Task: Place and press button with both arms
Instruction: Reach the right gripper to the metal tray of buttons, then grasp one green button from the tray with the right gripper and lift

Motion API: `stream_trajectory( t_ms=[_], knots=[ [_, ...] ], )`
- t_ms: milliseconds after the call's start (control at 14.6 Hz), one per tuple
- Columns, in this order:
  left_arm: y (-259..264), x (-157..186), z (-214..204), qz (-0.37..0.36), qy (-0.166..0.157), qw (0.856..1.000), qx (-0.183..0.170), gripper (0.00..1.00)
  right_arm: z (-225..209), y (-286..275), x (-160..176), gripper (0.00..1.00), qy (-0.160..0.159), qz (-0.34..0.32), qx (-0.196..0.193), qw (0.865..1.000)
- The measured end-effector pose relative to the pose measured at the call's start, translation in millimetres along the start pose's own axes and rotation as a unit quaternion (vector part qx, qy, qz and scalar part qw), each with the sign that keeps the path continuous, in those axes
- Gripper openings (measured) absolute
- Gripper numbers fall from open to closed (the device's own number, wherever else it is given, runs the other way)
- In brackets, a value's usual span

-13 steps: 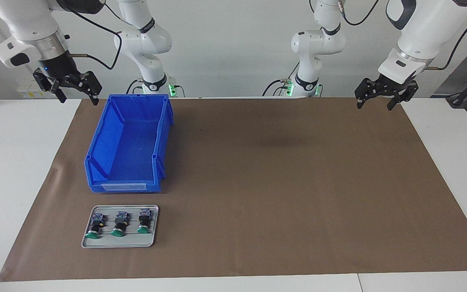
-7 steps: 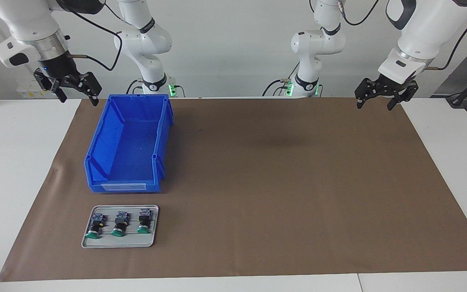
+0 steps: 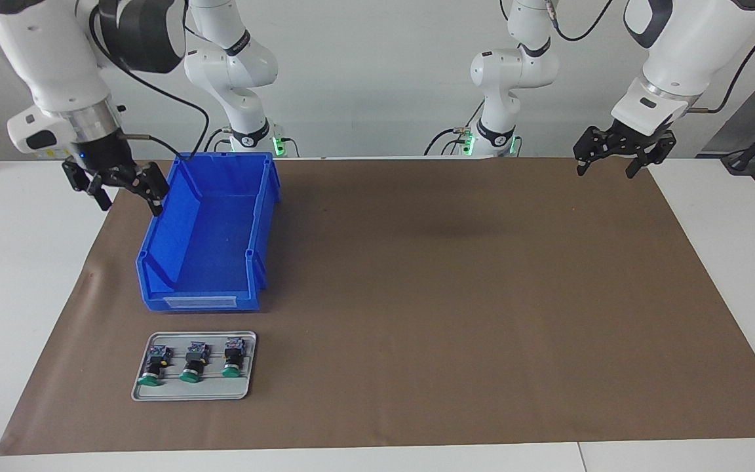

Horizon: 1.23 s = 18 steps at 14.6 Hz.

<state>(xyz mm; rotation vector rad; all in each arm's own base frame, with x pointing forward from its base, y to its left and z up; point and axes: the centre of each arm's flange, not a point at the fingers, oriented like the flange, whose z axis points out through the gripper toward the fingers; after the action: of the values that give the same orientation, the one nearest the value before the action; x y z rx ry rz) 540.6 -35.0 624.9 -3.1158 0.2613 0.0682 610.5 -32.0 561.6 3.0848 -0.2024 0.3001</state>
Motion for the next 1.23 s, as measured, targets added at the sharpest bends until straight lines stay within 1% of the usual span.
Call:
stream_trajectory(
  t_ms=[205,341,478,615,751,956,1229],
  knots=[
    [0.0,0.0,0.0,0.0,0.0,1.0,0.0,1.0,88.8,-21.3,41.0,1.0,0.027,-0.01,0.003,1.0],
    [0.0,0.0,0.0,0.0,0.0,1.0,0.0,1.0,138.1,-31.9,62.3,1.0,0.036,-0.009,0.011,0.999],
    [0.0,0.0,0.0,0.0,0.0,1.0,0.0,1.0,176.1,-38.7,74.2,1.0,0.04,0.002,0.028,0.999],
    [0.0,0.0,0.0,0.0,0.0,1.0,0.0,1.0,210.5,-42.6,77.7,1.0,0.045,-0.006,0.039,0.998],
    [0.0,0.0,0.0,0.0,0.0,1.0,0.0,1.0,238.0,-43.7,75.5,1.0,0.041,-0.021,0.039,0.998],
    [0.0,0.0,0.0,0.0,0.0,1.0,0.0,1.0,253.4,-43.5,72.2,1.0,0.041,-0.024,0.039,0.998],
    [0.0,0.0,0.0,0.0,0.0,1.0,0.0,1.0,276.0,-42.2,55.7,0.99,0.015,-0.031,0.037,0.999]
  ],
)
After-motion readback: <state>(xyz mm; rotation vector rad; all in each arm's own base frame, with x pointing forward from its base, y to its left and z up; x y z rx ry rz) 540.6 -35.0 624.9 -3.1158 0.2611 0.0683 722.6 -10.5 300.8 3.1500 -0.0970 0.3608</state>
